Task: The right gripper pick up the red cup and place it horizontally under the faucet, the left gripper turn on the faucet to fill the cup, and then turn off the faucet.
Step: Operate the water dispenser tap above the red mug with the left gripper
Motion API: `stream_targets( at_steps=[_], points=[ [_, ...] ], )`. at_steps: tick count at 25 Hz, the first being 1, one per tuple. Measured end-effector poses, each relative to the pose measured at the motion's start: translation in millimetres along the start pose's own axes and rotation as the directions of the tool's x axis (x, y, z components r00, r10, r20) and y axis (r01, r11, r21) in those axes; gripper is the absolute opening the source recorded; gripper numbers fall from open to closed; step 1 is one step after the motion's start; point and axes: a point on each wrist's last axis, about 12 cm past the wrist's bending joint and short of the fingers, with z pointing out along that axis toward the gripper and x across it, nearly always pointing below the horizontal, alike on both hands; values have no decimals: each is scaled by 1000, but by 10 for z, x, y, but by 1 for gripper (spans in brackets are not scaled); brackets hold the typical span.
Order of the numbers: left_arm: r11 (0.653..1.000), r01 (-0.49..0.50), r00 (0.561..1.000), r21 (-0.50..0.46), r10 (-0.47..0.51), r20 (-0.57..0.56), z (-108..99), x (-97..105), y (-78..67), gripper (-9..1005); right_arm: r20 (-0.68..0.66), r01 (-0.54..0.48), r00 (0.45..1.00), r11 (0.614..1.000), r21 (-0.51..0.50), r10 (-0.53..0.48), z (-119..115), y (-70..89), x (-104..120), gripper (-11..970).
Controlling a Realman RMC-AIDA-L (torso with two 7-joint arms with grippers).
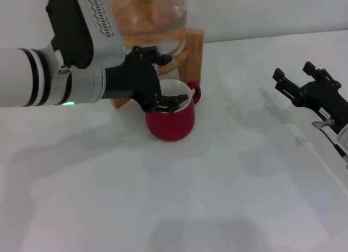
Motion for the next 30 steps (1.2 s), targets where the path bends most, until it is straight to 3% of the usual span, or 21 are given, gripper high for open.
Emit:
stream_targets(
  at_steps=[30],
  points=[
    [999,-43,999,17,43,-15,174,-85,103,848,15,2,1000,1000,0,-2,2,-9,-24,857]
  ],
)
